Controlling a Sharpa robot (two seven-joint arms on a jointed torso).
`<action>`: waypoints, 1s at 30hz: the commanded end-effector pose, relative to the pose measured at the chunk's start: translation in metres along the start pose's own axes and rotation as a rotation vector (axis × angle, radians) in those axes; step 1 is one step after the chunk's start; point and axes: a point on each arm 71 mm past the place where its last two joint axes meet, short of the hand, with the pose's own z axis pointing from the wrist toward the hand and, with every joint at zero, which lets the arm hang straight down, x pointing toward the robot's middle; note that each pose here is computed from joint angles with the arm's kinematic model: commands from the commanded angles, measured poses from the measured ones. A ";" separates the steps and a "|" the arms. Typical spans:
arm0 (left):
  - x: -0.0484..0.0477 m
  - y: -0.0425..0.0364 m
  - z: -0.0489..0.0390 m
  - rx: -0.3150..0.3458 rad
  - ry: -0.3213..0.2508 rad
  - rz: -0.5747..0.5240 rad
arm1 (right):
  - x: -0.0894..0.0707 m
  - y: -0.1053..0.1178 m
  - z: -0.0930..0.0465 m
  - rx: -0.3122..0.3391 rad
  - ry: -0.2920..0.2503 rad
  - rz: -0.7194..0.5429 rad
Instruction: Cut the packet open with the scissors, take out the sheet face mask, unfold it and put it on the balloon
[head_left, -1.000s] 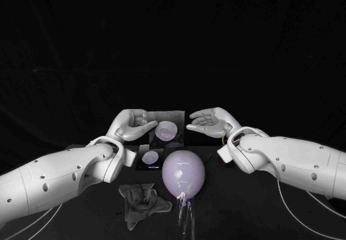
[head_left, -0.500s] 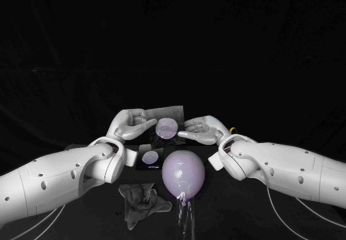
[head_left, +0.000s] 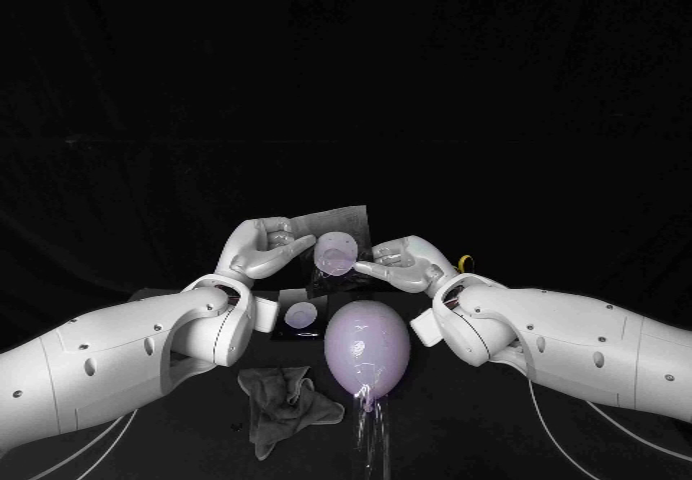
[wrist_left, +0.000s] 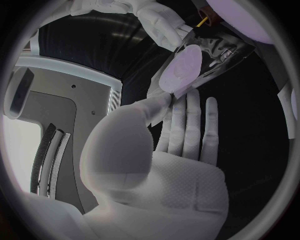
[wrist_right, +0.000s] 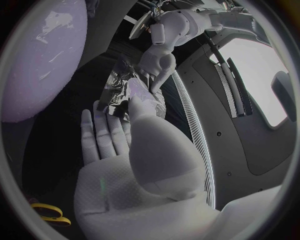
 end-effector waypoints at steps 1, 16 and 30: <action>0.0041 -0.0029 0.0001 -0.001 -0.007 -0.048 | 0.001 0.002 0.001 -0.019 -0.013 0.073; 0.0127 -0.0050 -0.0021 -0.022 0.027 -0.139 | -0.002 -0.002 0.005 0.008 -0.110 0.145; 0.0278 -0.0044 -0.0010 -0.027 0.178 -0.245 | -0.004 -0.005 0.003 0.008 -0.142 0.160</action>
